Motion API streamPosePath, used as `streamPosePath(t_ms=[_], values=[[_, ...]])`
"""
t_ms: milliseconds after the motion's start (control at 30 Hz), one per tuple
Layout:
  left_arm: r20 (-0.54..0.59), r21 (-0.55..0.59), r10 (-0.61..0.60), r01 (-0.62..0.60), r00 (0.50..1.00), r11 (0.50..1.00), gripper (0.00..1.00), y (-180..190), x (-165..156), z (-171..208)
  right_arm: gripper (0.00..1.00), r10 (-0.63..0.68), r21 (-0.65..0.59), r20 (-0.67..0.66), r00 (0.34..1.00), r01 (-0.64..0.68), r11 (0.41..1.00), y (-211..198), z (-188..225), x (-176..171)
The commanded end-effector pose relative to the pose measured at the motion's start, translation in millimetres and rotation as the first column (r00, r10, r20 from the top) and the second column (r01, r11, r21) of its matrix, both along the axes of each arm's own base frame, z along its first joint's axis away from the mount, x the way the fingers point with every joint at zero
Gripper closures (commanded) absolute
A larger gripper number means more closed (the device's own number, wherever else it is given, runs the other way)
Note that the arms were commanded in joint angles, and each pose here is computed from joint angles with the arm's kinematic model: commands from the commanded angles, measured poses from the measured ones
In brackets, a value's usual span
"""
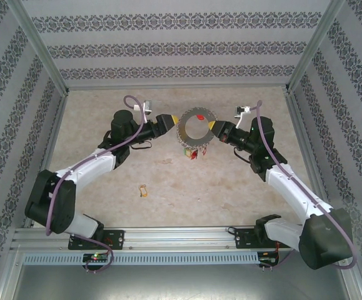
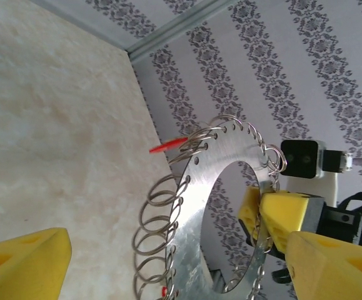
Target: Put the keys on the keyring
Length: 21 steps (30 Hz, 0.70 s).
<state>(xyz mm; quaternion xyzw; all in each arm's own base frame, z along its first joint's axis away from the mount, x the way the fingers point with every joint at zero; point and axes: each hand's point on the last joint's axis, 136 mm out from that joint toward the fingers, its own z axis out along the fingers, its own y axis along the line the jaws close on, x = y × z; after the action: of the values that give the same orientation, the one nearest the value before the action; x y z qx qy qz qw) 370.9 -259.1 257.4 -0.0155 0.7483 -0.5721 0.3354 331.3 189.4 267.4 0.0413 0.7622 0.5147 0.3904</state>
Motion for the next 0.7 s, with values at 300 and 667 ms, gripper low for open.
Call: streamPosePath(t_ms=[300,667], values=[[0.091,-0.128,-0.122,0.133,0.988,0.983,0.29,-27.0,-0.9,48.4,1.0,0.056,0.104,0.167,0.984,-0.074,0.992,19.5,67.0,-4.1],[0.223,-0.156,-0.126,0.163,0.966,0.974,0.82,-22.1,-16.4,86.1,1.0,0.065,0.099,0.162,0.985,-0.082,0.992,22.4,63.9,-7.9]])
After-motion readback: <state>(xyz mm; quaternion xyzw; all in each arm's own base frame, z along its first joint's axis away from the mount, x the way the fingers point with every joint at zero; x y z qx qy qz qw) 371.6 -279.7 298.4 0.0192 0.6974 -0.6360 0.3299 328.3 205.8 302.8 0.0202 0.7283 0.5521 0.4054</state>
